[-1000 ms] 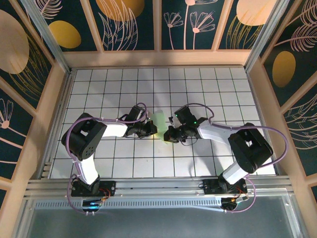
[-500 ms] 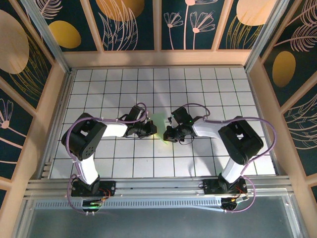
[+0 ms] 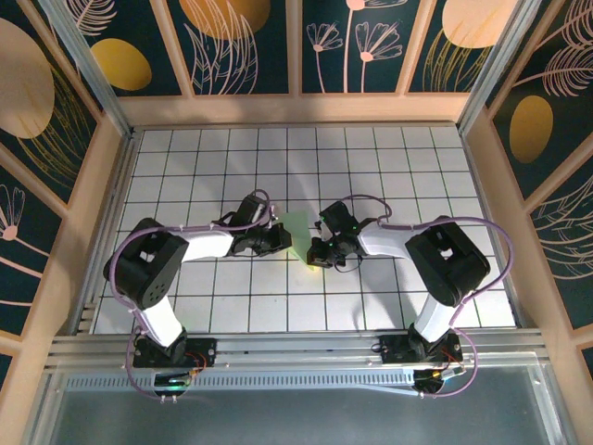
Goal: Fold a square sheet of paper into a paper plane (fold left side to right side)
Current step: Third fold the triangle at the center of the table.
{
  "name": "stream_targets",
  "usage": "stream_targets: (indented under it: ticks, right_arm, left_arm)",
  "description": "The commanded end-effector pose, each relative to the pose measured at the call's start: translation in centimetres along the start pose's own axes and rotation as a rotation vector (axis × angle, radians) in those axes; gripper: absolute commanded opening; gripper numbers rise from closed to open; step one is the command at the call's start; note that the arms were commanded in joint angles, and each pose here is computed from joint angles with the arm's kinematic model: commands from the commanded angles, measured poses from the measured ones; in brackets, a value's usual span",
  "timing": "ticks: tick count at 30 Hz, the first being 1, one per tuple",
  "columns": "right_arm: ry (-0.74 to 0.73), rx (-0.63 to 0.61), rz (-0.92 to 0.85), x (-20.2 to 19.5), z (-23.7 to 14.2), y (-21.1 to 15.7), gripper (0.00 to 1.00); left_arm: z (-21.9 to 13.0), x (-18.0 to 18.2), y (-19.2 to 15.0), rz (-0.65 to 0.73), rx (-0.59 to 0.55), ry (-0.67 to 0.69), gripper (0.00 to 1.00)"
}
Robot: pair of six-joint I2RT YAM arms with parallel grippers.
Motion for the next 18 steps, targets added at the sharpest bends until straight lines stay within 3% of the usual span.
stream_targets:
  ticks: [1, 9, 18]
  right_arm:
    - [-0.167, 0.1, 0.048, -2.9, 1.1, -2.5, 0.0]
    - [-0.229, 0.117, 0.049, -3.1, 1.6, -2.7, 0.0]
    - [-0.25, 0.123, 0.042, -3.1, 1.7, -2.7, 0.0]
  left_arm:
    - [-0.9, -0.6, -1.1, 0.013, 0.033, -0.056, 0.08]
    - [0.1, -1.7, -2.4, 0.018, 0.077, -0.135, 0.08]
    - [1.8, -0.4, -2.1, -0.016, 0.083, -0.106, 0.07]
Point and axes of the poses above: each hand's point on the last joint's axis, 136 mm out from that joint toward the fingers, its own z axis out along the fingers, its own x axis along the line the jaws close on, y = z × x, the point moved 5 cm from there along -z, back along the fingers, and after that the axes turned 14 degrees about -z, right-handed, at the moved point
